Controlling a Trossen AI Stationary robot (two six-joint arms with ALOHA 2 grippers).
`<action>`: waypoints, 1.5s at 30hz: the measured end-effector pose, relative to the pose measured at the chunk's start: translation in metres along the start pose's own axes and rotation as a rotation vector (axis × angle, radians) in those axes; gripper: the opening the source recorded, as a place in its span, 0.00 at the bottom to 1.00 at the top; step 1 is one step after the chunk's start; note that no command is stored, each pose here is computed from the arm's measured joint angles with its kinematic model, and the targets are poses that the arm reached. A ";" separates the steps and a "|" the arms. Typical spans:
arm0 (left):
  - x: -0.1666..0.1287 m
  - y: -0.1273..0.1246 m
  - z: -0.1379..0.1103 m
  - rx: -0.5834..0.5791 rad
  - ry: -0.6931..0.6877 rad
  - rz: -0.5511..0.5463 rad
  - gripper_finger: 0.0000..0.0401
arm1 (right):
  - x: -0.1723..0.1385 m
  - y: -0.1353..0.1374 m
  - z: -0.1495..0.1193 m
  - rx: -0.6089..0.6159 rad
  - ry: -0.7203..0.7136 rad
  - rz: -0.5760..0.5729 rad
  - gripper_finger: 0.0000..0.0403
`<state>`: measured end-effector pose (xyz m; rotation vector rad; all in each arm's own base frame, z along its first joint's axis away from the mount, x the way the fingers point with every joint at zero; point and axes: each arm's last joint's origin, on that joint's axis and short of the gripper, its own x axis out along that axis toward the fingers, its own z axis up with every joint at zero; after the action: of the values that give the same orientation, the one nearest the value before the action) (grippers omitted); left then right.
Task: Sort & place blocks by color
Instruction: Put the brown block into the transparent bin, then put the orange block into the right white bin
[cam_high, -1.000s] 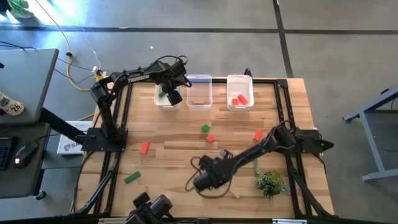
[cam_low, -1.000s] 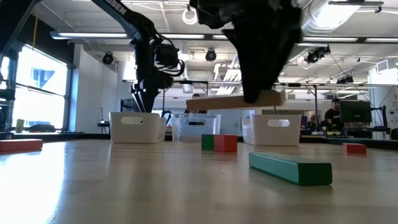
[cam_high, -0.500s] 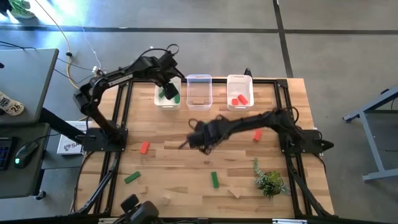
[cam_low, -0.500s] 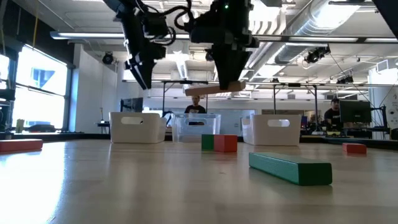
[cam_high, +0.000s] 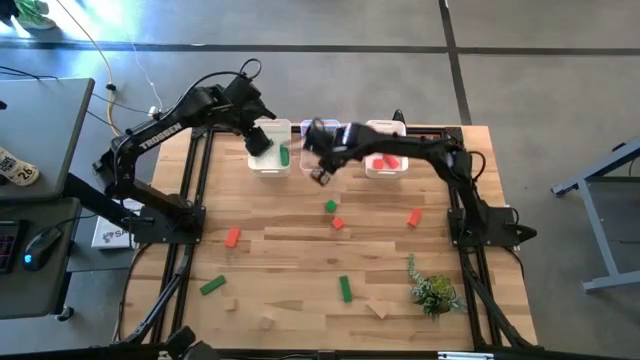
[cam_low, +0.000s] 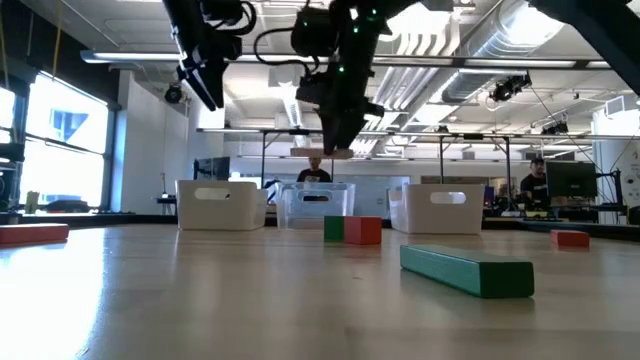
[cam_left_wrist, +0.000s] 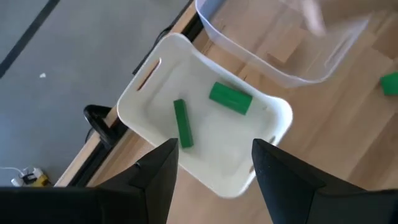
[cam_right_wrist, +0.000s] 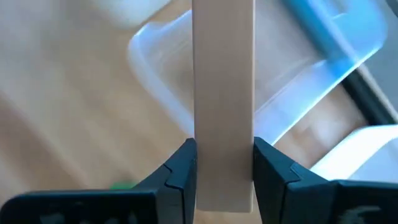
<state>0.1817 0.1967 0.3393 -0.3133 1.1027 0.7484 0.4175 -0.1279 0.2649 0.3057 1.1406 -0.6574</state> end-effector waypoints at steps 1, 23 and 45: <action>-0.001 0.000 -0.001 -0.001 0.006 0.000 0.48 | 0.002 -0.008 0.005 0.025 -0.017 -0.003 0.23; -0.005 -0.006 -0.017 -0.033 0.157 -0.132 0.48 | 0.040 -0.044 0.025 0.300 -0.146 0.061 0.24; -0.005 -0.006 -0.018 -0.006 0.160 -0.128 0.48 | 0.053 -0.034 0.015 0.358 -0.020 0.333 0.45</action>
<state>0.1727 0.1801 0.3347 -0.4512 1.2187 0.6210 0.4213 -0.1800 0.2263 0.7751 0.9210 -0.5638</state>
